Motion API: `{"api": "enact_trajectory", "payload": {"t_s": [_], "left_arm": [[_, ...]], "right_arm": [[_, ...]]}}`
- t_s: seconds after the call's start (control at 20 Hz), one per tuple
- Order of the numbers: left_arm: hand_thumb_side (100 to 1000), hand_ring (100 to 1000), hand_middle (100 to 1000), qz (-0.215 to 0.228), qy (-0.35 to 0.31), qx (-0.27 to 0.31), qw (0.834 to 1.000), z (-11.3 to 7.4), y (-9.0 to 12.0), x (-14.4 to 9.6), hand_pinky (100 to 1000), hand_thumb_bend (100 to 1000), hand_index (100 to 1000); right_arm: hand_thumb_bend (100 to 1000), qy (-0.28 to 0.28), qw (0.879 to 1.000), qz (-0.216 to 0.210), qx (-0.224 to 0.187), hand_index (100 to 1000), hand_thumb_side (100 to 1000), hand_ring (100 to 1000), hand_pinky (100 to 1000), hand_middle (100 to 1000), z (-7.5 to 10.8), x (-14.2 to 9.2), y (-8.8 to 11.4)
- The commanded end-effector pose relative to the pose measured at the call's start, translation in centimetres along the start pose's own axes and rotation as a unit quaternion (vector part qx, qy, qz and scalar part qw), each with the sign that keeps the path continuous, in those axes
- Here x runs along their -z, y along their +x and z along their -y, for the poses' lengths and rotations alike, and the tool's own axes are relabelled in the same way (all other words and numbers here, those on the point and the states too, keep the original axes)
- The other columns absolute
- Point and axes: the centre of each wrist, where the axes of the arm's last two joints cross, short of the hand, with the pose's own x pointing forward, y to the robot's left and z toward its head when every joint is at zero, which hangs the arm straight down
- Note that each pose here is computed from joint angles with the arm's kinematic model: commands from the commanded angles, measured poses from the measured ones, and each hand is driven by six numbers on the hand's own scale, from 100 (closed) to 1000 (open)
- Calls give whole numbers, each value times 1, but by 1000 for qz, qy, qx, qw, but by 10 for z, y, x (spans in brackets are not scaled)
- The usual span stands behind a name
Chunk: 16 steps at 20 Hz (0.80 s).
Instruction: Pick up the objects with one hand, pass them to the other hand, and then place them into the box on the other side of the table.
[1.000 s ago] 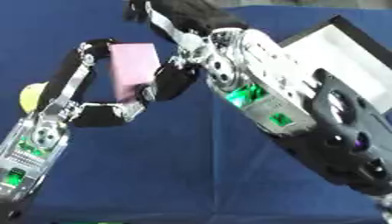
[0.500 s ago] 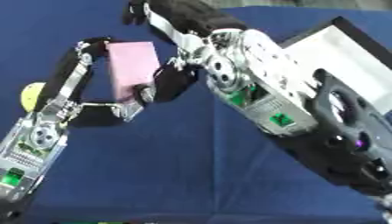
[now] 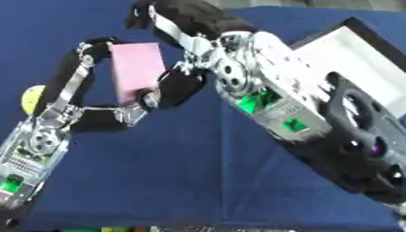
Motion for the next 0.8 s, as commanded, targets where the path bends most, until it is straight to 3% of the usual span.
{"api": "enact_trajectory", "payload": {"t_s": [0.05, 0.8], "left_arm": [[295, 551, 548, 56, 21, -13, 998, -9, 25, 10, 755, 100, 579], [288, 552, 548, 66, 25, -14, 997, -10, 29, 12, 755, 100, 579]], "right_arm": [[507, 84, 993, -72, 43, 813, 106, 822, 790, 758, -1, 1, -3], [445, 97, 991, -70, 59, 776, 100, 803, 795, 722, -4, 1, -4]]}}
